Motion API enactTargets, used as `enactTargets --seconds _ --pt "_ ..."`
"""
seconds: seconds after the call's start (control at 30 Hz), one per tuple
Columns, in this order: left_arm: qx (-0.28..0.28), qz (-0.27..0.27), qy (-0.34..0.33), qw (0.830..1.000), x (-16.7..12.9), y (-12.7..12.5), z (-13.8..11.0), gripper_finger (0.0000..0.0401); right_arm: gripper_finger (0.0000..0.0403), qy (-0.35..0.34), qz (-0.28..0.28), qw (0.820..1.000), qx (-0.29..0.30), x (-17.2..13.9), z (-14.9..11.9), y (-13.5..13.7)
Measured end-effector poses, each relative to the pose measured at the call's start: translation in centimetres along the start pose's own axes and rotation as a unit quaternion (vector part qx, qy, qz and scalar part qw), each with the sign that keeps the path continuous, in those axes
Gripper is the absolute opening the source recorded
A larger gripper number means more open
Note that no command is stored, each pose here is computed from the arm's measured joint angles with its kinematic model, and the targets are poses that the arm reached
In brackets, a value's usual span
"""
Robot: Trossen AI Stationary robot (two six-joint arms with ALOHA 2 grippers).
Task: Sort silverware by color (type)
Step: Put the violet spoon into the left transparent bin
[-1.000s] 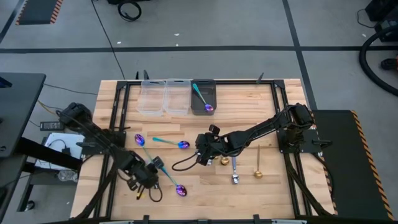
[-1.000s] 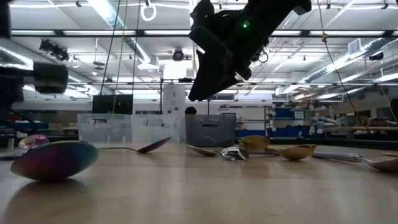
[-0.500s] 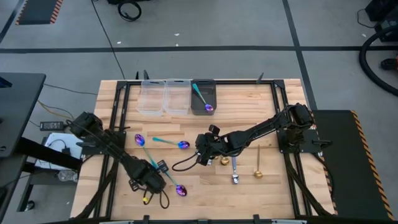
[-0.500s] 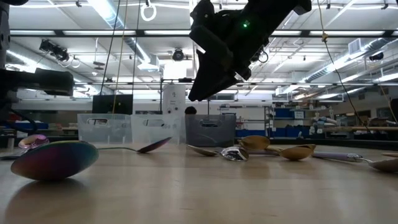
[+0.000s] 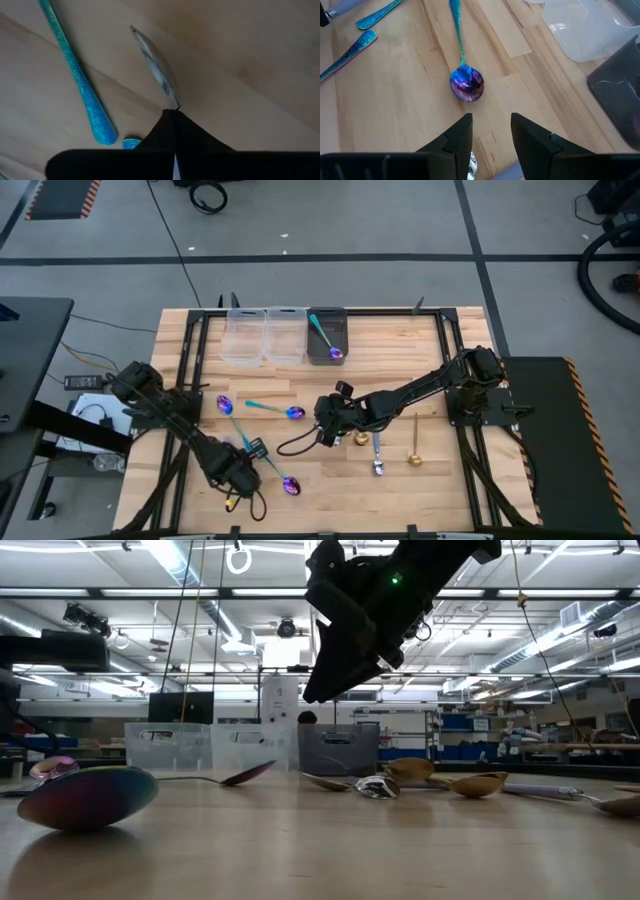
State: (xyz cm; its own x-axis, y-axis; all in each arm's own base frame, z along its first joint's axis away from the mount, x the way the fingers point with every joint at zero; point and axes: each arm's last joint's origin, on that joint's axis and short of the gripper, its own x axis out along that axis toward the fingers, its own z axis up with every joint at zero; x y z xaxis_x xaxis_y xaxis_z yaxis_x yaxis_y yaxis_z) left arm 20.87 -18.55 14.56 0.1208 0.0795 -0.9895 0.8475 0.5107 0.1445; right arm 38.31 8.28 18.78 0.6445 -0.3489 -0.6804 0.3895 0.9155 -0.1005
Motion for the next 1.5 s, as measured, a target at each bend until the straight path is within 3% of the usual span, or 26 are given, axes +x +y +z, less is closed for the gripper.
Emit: enactTargets --seconds 0.33,0.67,0.97,1.13,1.5 --pt "-0.036 0.004 -0.008 0.999 0.0 0.0 0.2 0.0004 0.0144 -0.002 0.01 1.0 0.003 0.0 0.1 0.1" --pt "-0.047 0.001 -0.011 0.999 1.3 0.0 0.2 0.0048 0.0144 -0.003 0.015 1.0 0.0 -0.2 0.0 0.5" --pt "-0.029 -0.013 -0.014 0.999 1.3 -0.1 0.2 0.0014 0.0144 -0.006 0.016 1.0 0.002 -0.2 0.0 0.5" --pt "-0.011 0.013 -0.015 1.0 0.9 0.0 0.2 0.0009 0.0144 -0.006 0.017 1.0 0.001 -0.2 0.0 0.5" --pt "-0.031 0.039 -0.032 0.998 -0.7 0.4 -0.1 0.0 0.0144 -0.006 0.017 1.0 0.001 -0.2 0.0 0.5"
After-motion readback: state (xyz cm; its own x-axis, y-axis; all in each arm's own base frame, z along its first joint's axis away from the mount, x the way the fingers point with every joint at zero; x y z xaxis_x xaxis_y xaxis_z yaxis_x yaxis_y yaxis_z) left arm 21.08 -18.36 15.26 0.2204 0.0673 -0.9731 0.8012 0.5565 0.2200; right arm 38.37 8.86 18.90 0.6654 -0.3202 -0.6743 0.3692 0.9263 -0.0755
